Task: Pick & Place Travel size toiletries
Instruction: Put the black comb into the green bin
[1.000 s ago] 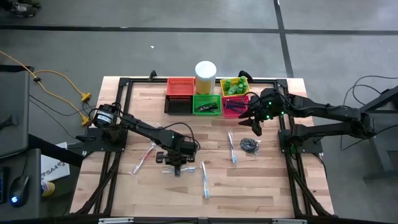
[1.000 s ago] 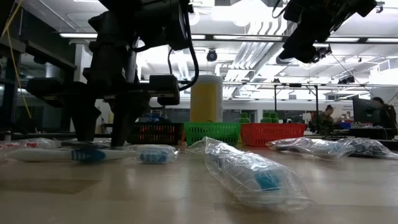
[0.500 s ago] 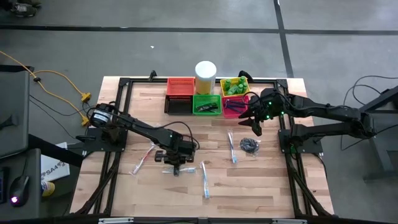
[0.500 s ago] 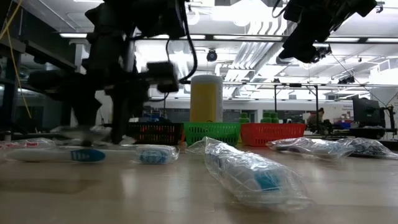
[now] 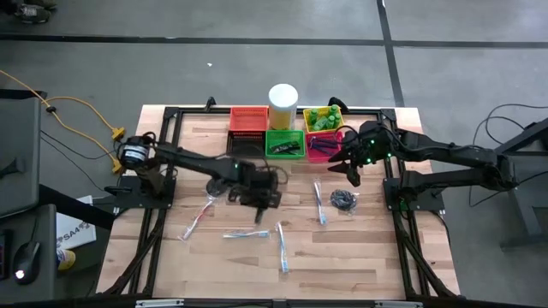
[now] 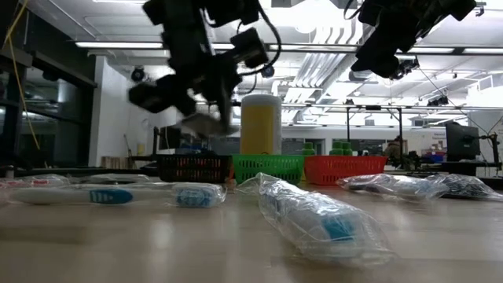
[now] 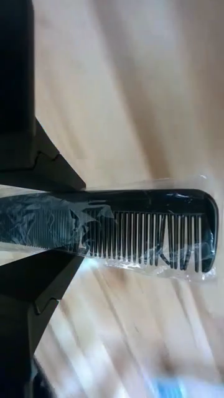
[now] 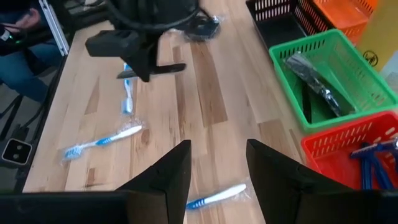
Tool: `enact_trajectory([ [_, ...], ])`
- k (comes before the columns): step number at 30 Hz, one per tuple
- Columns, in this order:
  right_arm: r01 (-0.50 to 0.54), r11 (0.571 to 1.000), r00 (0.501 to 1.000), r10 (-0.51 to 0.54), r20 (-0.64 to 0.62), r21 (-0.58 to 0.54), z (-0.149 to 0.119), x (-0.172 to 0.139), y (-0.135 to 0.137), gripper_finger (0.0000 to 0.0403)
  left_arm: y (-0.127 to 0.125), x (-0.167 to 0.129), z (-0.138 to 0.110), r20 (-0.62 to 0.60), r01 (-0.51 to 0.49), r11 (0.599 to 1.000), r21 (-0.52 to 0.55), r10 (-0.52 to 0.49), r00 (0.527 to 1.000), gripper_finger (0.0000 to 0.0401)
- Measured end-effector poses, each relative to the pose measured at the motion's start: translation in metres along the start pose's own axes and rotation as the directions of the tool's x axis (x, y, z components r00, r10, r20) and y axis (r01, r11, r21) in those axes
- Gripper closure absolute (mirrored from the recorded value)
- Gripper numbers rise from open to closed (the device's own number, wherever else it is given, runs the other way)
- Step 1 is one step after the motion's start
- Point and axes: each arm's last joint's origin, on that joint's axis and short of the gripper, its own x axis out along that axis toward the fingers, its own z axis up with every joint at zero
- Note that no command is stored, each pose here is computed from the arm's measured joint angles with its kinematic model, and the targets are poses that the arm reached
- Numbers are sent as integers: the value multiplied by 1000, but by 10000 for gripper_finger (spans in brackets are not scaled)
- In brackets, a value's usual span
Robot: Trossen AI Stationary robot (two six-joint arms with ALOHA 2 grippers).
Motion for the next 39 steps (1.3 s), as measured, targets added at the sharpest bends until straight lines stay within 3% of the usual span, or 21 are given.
enact_trajectory([
  [6,4,1000,1000,-4,6,7,0,-1,0,255,-8,-20,36,83,41,993,112,-50,995,260],
  [11,5,1000,1000,-5,7,16,0,-1,0,255,-15,-37,63,166,63,963,260,-109,980,260],
  [19,22,999,999,-24,31,44,3,-1,0,255,-8,-59,110,328,-37,900,434,-120,937,260],
  [27,62,995,996,-67,62,73,5,-1,-1,255,11,-76,153,374,-71,856,511,-148,915,260],
  [33,99,991,992,-106,70,95,6,-1,-2,255,20,-77,171,378,-132,766,629,-153,913,260],
  [36,114,987,989,-123,83,111,7,-1,-3,255,17,-75,175,400,-179,680,711,-181,898,260],
  [39,140,983,983,-153,101,121,8,-2,-4,255,11,-74,174,417,-229,566,792,-227,880,260],
])
